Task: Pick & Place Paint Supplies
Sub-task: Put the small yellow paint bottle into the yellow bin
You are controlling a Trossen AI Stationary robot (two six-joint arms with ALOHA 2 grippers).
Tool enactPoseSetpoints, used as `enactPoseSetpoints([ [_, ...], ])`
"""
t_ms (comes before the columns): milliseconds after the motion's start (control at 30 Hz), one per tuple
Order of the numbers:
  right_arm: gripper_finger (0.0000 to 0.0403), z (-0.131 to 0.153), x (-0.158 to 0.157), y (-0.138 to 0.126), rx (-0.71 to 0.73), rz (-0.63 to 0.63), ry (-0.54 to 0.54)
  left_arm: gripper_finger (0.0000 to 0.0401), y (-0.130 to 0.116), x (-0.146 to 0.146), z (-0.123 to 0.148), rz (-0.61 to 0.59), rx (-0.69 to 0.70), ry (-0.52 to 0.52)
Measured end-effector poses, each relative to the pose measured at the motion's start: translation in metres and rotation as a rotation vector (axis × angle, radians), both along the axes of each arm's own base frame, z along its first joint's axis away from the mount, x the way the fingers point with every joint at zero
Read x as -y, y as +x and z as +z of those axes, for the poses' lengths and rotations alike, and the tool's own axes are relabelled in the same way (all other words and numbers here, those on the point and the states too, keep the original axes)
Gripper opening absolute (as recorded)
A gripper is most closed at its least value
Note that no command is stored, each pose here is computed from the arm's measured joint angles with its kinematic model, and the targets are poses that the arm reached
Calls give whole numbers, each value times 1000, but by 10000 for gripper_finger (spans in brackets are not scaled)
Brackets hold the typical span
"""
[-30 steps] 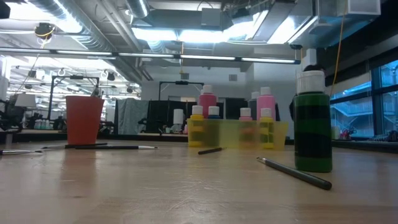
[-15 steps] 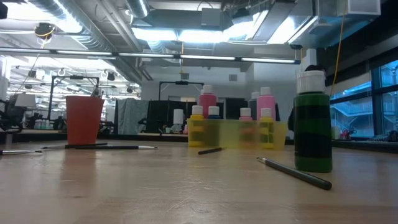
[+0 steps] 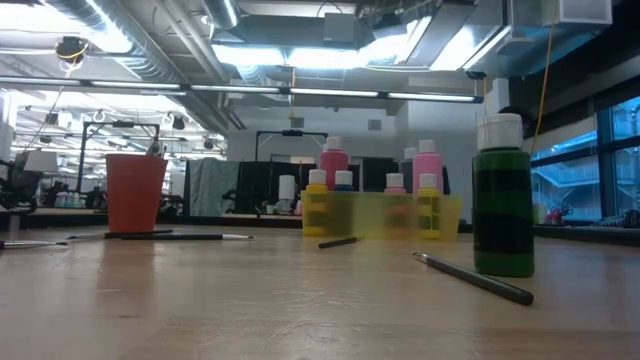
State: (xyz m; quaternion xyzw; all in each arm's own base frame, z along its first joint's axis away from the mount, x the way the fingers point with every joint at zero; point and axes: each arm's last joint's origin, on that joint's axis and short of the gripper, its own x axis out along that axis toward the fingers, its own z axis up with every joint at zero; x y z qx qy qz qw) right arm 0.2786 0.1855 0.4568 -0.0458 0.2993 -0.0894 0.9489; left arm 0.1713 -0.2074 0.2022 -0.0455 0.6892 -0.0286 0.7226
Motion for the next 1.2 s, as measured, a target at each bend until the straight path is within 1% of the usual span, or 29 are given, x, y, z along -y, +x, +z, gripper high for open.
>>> enactPoseSetpoints([
  [200,268,0,0,0,0,0,0,194,2,3,-9,0,-23,28],
  [433,268,0,0,0,-3,-1,-3,194,2,3,-10,0,-22,29],
  [500,268,0,0,0,-3,-1,-3,194,3,4,-9,-2,-12,16],
  [600,268,0,1,0,-3,-2,-3,194,7,8,-9,-43,30,-24],
  [667,268,0,1,0,-2,-3,-6,194,8,9,-8,-67,45,-33],
  [867,268,0,1,0,-2,-3,-6,194,7,8,-9,-68,47,-17],
  [1033,268,0,1,0,-2,-3,-6,194,9,7,-9,-59,100,30],
  [1200,268,0,1,0,-2,-2,-6,194,9,7,-8,-58,103,31],
])
